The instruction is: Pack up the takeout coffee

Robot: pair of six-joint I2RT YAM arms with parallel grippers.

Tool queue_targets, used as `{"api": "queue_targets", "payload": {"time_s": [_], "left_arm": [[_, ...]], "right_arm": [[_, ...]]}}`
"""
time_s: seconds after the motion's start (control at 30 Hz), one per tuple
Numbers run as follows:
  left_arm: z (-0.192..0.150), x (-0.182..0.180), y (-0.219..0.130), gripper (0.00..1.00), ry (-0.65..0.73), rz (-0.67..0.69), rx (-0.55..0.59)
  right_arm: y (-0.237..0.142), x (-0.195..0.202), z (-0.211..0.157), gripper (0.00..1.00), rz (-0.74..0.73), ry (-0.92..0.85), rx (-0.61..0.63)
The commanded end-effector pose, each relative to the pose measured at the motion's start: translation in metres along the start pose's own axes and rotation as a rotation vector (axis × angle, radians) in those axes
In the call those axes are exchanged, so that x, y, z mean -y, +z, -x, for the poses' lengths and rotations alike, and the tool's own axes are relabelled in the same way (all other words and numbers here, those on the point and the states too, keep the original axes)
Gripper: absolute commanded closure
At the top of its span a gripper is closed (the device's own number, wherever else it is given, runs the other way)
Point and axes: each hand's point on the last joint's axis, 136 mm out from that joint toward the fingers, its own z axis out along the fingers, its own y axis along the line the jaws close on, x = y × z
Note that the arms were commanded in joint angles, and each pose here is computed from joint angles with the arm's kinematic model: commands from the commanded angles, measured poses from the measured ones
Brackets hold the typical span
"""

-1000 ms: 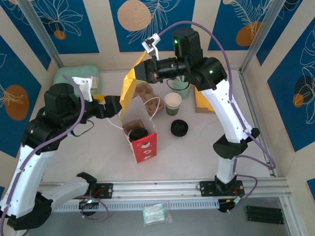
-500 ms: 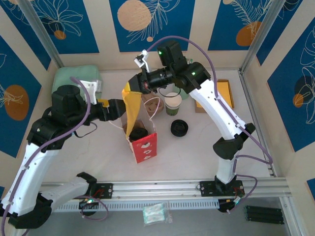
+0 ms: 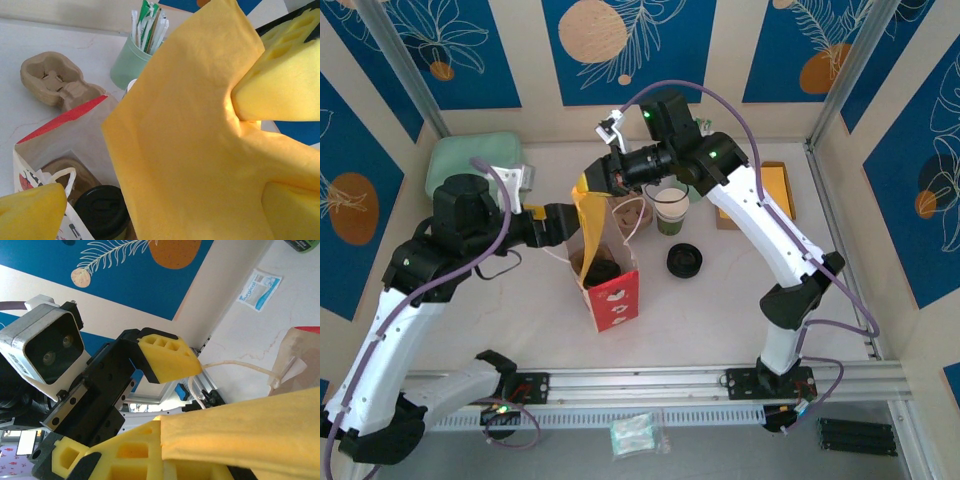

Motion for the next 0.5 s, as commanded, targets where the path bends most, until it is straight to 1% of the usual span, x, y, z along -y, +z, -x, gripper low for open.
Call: {"api": "queue_targets", "payload": {"time_s": [0.0, 0.47], "left_arm": [[0.0, 0.001, 0.004, 0.0, -0.008, -0.021, 0.001], [-0.008, -0.01, 0.014, 0.01, -0.007, 0.013, -0.025]], "right_arm": [[-0.01, -0.004, -0.002, 1.0, -0.007, -0.037, 0.017], [0.0, 0.02, -0.009, 1.0, -0.076, -0.037, -0.001]]}}
